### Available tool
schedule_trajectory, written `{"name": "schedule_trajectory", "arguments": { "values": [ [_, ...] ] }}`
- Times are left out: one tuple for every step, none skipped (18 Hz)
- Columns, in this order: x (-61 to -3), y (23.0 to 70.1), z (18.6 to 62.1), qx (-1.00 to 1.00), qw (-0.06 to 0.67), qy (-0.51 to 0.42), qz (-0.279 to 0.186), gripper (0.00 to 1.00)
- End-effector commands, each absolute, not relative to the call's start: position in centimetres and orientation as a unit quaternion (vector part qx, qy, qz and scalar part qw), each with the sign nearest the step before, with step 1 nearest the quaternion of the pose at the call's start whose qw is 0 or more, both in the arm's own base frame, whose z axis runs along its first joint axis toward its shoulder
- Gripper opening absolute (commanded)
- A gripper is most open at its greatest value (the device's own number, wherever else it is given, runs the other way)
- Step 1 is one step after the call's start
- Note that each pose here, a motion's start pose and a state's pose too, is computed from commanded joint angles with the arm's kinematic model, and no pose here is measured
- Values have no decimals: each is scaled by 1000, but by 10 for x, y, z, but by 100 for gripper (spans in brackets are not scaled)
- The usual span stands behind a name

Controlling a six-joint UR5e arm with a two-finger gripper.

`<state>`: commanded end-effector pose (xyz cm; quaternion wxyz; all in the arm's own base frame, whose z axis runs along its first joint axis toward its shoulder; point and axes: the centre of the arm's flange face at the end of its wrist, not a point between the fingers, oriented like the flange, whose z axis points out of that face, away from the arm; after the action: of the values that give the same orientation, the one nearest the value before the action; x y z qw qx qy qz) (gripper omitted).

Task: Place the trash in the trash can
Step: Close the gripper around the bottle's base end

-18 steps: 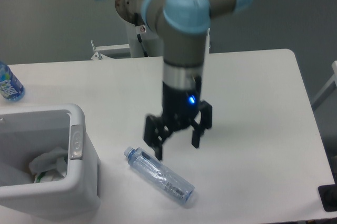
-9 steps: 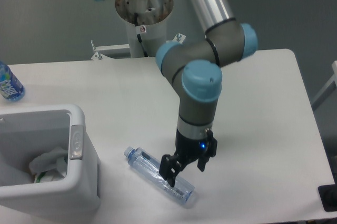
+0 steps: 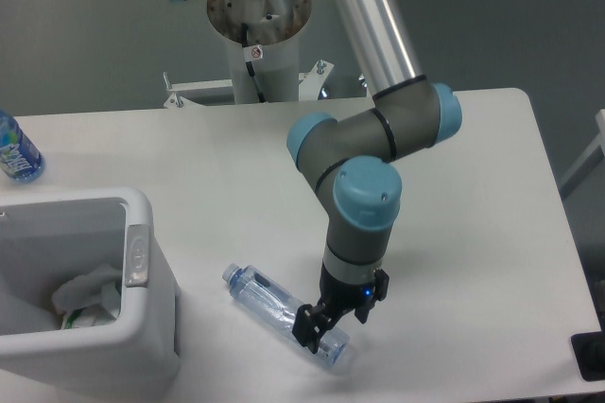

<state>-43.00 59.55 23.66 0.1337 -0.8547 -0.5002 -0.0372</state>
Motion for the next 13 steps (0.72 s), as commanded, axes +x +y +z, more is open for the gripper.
{"name": "schedule_trajectory", "arguments": {
  "values": [
    [-431, 596, 237, -851, 134, -506, -36, 100],
    [-432, 597, 237, -848, 134, -511, -37, 100],
    [-434, 598, 236, -848, 135, -511, -36, 100],
    [-436, 600, 233, -848, 135, -512, -35, 100],
    [-437, 603, 232, -848, 135, -511, -35, 100],
    [-431, 608, 230, -851, 134, -507, -36, 100],
    [-426, 612, 230, -854, 134, -502, -37, 100],
    [-425, 613, 229, -854, 134, -501, -37, 100],
    [-425, 614, 227, -855, 133, -500, -38, 100],
    [-424, 615, 223, -856, 131, -499, -39, 100],
    [-420, 620, 218, -858, 128, -496, -40, 100],
    [-419, 621, 211, -859, 123, -495, -40, 100],
    [-419, 621, 210, -859, 121, -496, -40, 100]
  ]
}}
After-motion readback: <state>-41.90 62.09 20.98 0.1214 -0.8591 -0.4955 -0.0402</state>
